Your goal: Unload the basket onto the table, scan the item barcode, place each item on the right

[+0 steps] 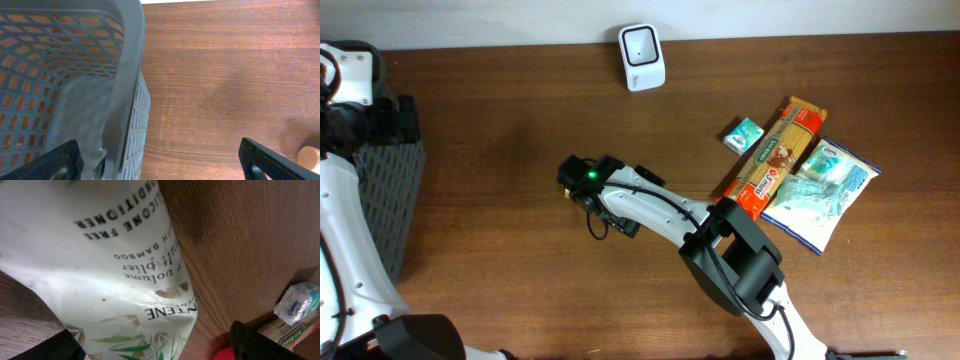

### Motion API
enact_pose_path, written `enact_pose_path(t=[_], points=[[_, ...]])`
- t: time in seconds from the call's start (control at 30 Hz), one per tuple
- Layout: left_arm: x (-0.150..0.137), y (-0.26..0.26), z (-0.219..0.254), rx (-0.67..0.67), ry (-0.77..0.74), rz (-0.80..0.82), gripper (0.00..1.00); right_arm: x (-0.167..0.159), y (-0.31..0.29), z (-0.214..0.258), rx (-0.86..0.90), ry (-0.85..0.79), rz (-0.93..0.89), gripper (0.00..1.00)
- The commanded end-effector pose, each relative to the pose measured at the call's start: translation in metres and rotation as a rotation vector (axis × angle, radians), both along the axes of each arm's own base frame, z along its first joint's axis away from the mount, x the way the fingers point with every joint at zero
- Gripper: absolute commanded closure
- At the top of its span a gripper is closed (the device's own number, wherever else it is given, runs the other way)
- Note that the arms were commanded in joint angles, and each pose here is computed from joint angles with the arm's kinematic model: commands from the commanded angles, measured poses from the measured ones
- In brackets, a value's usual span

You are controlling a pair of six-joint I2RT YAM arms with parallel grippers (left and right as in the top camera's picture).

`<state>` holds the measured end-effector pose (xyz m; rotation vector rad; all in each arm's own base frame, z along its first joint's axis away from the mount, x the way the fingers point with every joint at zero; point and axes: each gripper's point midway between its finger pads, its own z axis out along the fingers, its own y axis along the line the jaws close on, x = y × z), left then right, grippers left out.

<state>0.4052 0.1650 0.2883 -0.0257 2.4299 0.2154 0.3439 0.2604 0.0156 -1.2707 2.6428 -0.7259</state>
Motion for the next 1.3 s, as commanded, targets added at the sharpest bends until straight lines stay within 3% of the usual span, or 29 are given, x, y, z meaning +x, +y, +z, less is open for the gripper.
enact_pose_path(t=[0.0,0.33,0.47,0.6,0.63,0.67,0.83,1.13,1.27], points=[[-0.001,0.001,0.002,0.007,-0.003,-0.010,0.01,-0.013,-0.011,-0.045,-0.009,0.104,-0.044,0.12],[-0.001,0.001,0.002,0.007,-0.003,-0.010,0.01,-0.013,-0.009,-0.050,0.001,0.107,-0.045,0.12],[-0.001,0.001,0.002,0.007,-0.003,-0.010,0.01,-0.017,-0.002,-0.054,0.035,0.143,-0.023,0.23],[-0.001,0.001,0.002,0.007,-0.003,-0.011,0.01,-0.017,-0.001,-0.054,0.038,0.147,-0.023,0.57],[-0.001,0.001,0.002,0.007,-0.003,-0.010,0.01,-0.020,0.001,-0.055,0.053,0.162,-0.026,0.89],[-0.001,0.001,0.002,0.007,-0.003,-0.010,0.01,-0.022,0.003,-0.056,0.064,0.175,-0.027,0.96],[-0.001,0.001,0.002,0.007,-0.003,-0.010,0.01,-0.034,0.021,-0.036,0.176,0.260,-0.043,0.96],[-0.001,0.001,0.002,0.007,-0.003,-0.010,0.01,-0.058,0.069,0.074,0.992,0.825,-0.089,0.96],[-0.001,0.001,0.002,0.007,-0.003,-0.010,0.01,-0.054,0.058,0.083,1.112,0.894,-0.138,0.96]])
